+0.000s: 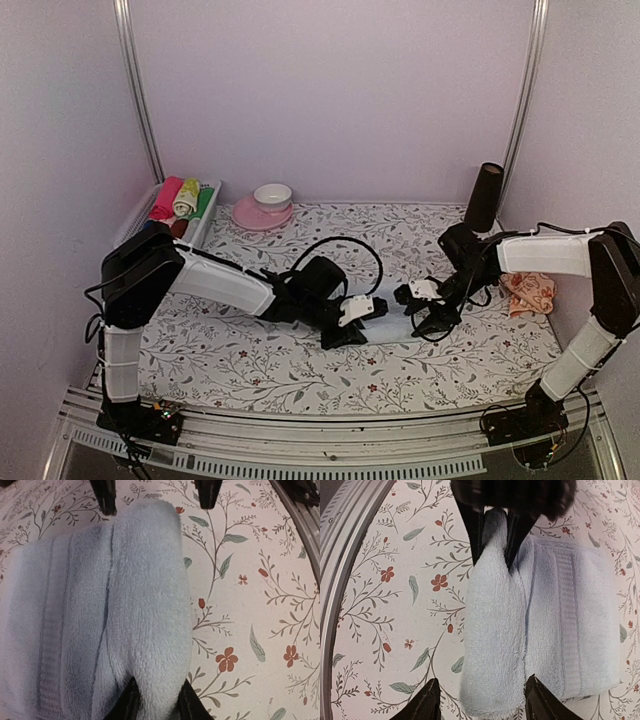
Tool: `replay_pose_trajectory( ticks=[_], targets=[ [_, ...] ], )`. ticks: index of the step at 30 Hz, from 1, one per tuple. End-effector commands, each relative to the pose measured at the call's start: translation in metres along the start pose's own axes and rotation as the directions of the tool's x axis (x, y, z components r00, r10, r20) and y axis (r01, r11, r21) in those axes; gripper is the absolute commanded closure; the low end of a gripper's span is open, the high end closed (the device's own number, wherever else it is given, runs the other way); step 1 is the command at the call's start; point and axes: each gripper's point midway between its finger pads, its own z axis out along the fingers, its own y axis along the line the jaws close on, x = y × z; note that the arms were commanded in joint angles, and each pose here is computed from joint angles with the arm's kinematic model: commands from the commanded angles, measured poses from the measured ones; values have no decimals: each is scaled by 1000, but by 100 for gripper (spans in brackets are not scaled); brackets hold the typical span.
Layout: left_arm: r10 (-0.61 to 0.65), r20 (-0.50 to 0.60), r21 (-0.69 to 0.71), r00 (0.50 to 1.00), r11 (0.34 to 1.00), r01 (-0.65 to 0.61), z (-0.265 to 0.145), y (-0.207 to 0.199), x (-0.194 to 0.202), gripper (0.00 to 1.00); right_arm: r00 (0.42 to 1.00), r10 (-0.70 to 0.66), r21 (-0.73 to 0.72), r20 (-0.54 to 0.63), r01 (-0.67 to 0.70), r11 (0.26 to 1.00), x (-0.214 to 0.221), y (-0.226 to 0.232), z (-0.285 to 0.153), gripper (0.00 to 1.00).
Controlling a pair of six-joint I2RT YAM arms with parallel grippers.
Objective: Roll the towels
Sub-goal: Roll the towel at the center of the board.
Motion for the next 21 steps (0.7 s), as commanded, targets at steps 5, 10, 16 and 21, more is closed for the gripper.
replay_pose_trajectory(
  ticks=[5, 10, 16, 21],
  targets=[
    [-267, -80, 179, 960, 944, 278, 1, 7, 30, 77, 986, -163, 127, 30, 158, 979, -16, -8, -12, 41],
    [-322, -89, 230, 943, 914, 334, 0, 13, 27, 76, 986, -168, 105, 16, 165, 981, -17, -4, 0, 41],
    [-351, -109, 269, 930, 890, 368, 1, 13, 29, 76, 986, -162, 77, -34, 164, 983, -8, -2, 18, 42],
    [-370, -127, 280, 920, 877, 391, 5, 15, 33, 75, 988, -133, 76, -80, 139, 987, 4, -6, 30, 44]
  ],
)
